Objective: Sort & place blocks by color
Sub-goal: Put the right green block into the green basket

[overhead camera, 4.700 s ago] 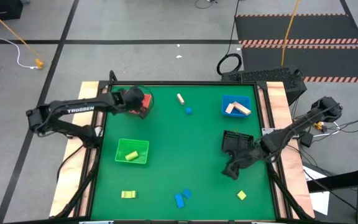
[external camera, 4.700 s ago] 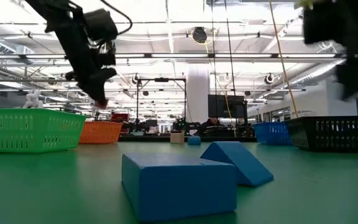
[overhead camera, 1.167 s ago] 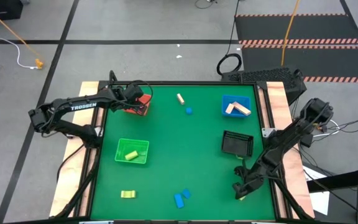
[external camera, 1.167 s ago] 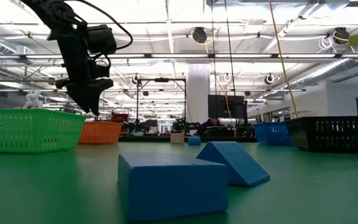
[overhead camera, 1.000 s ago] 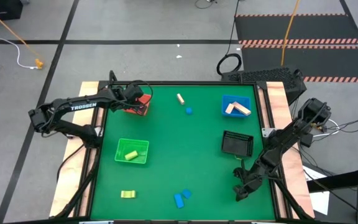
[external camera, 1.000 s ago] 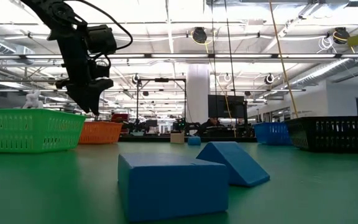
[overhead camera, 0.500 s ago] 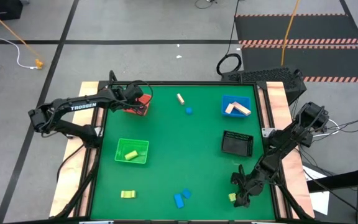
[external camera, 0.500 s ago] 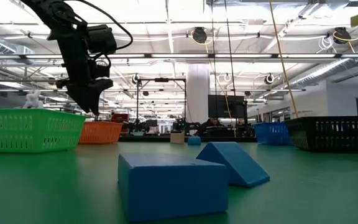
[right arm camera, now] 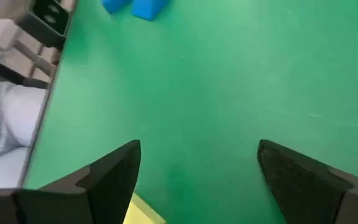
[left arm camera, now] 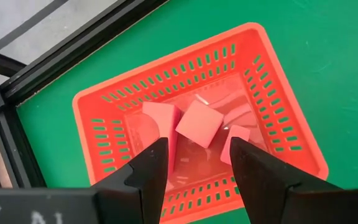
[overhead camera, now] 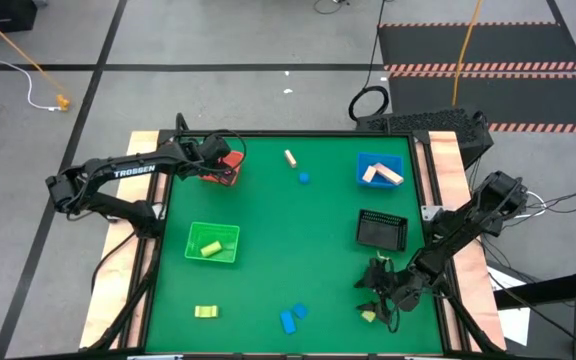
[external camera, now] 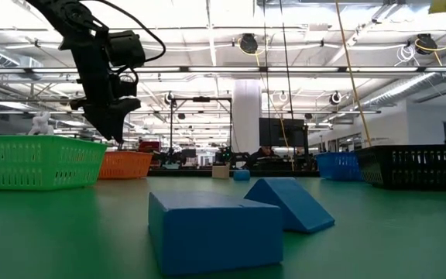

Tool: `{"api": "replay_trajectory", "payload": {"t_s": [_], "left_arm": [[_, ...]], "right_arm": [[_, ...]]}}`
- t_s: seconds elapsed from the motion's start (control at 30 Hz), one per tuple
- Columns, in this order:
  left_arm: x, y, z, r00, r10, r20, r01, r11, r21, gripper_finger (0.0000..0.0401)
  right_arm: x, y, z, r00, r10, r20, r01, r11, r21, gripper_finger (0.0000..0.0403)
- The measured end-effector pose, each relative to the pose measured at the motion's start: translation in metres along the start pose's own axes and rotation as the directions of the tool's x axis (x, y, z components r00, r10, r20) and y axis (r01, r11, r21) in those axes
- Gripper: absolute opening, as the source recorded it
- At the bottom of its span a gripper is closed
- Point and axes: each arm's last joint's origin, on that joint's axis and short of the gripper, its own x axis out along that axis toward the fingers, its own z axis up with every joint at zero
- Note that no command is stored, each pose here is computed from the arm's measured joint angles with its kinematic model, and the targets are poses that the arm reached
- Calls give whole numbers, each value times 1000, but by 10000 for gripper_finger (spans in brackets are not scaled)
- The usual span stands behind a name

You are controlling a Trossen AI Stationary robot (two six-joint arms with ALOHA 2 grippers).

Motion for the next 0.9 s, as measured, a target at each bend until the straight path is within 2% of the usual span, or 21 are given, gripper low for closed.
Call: {"api": "replay_trajectory", "payload": {"t_s": [0.13,0.33,0.5,0.77,0.9], "left_arm": [[0,0,0,1000,0,0,0,1000,0,173],[0,0,0,1000,0,-1,0,1000,0,173],[0,0,0,1000,1,-3,-1,1000,0,172],[0,0,-1,1000,2,-7,-2,1000,1,173],[0,0,-1,1000,2,-7,-2,1000,-5,173]], "right_arm": [[-1,2,0,1000,26,-9,-26,1000,4,320],[-3,5,-7,996,56,-66,-62,994,-93,320],[-6,9,-12,988,98,-116,-113,986,-125,320],[-14,20,-26,966,176,-188,-215,952,-218,320],[-16,22,-29,972,167,-166,-211,933,-292,320]]}}
